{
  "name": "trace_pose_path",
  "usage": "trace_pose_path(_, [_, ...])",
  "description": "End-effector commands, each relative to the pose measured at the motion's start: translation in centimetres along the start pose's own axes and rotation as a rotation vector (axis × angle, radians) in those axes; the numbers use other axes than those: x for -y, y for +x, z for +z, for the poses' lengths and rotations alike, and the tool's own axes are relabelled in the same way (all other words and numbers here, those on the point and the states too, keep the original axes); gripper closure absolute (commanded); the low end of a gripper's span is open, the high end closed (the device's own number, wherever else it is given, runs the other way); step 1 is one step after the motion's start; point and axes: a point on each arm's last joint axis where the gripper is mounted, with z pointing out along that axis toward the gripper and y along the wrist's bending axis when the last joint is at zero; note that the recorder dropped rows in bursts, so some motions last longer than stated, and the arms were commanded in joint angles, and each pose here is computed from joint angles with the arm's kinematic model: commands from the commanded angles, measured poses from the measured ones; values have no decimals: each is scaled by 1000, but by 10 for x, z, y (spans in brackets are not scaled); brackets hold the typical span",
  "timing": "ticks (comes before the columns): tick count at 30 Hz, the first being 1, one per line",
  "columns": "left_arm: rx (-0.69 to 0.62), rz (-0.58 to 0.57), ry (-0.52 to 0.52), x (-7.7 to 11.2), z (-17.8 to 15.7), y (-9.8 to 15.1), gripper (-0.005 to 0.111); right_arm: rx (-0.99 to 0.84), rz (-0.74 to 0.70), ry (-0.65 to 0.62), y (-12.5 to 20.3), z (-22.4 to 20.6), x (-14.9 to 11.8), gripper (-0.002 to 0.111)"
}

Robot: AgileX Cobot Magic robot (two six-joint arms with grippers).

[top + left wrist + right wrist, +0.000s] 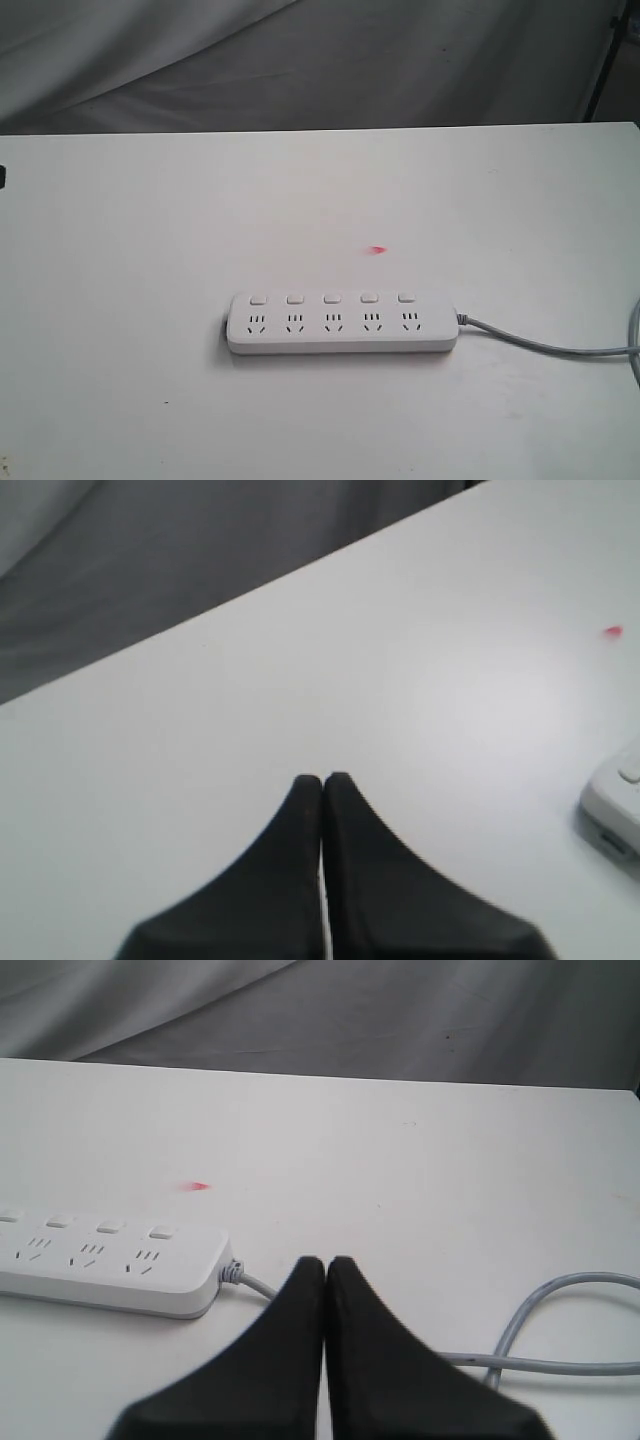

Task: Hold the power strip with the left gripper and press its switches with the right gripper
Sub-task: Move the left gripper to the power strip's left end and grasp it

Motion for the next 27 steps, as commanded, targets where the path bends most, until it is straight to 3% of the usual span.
trace_pose_path(1, [-16, 2, 45, 0, 5, 6, 106, 6, 5, -7, 0, 0, 0, 108])
trace_pose_path(7, [-26, -13, 54, -2, 8, 11, 106, 6, 5, -7, 0, 0, 0, 108])
trace_pose_path(17, [92, -78, 68, -2, 8, -2, 106, 6, 5, -7, 0, 0, 0, 108])
trace_pose_path(24, [42, 161, 270, 2, 0, -21, 106, 6, 5, -7, 0, 0, 0, 108])
trace_pose_path(27, [22, 235, 305, 0, -4, -29, 106, 6, 5, -7, 0, 0, 0, 108])
